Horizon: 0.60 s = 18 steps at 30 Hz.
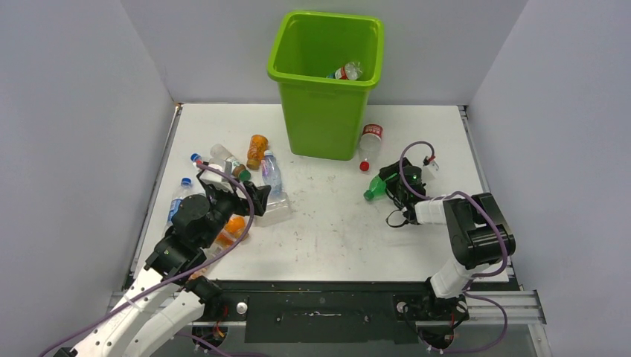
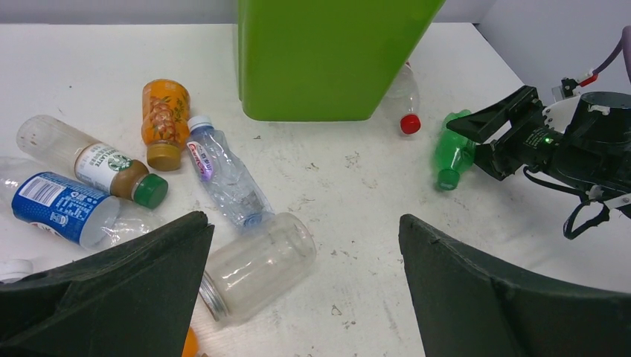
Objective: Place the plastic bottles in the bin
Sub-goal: Pick up the plastic bottle at the center of the board.
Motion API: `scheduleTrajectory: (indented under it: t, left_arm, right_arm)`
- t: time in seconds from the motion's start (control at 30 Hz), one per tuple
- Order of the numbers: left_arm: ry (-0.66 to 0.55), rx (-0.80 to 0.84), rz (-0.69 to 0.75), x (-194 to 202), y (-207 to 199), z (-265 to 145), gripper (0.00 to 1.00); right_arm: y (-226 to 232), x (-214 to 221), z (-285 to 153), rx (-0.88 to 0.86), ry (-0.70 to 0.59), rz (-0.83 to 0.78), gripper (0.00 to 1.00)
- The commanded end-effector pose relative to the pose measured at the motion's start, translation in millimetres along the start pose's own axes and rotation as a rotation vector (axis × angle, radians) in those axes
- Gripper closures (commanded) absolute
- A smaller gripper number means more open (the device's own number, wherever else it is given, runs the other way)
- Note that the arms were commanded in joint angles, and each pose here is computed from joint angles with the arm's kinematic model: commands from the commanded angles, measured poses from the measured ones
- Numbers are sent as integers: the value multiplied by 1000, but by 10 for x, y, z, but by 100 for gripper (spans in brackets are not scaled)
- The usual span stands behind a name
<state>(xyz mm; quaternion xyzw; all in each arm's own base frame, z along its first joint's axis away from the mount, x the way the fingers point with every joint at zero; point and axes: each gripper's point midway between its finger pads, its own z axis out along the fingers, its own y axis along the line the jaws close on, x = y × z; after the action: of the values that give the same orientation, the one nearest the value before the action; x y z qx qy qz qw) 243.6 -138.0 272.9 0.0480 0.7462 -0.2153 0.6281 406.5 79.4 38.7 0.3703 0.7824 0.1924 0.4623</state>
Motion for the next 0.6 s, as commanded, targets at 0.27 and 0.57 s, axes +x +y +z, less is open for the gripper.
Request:
scheduleTrajectory:
  t: [0.27,0.57]
  left_arm:
    - [-64,24,12,-153,-72,-38,4]
    - [-125,433,-146,-192,-867,-201,4]
  right_arm:
    - [124,130,-356,-149,63,91,66]
    - [1074,0,-1814,-685,12,-22,70]
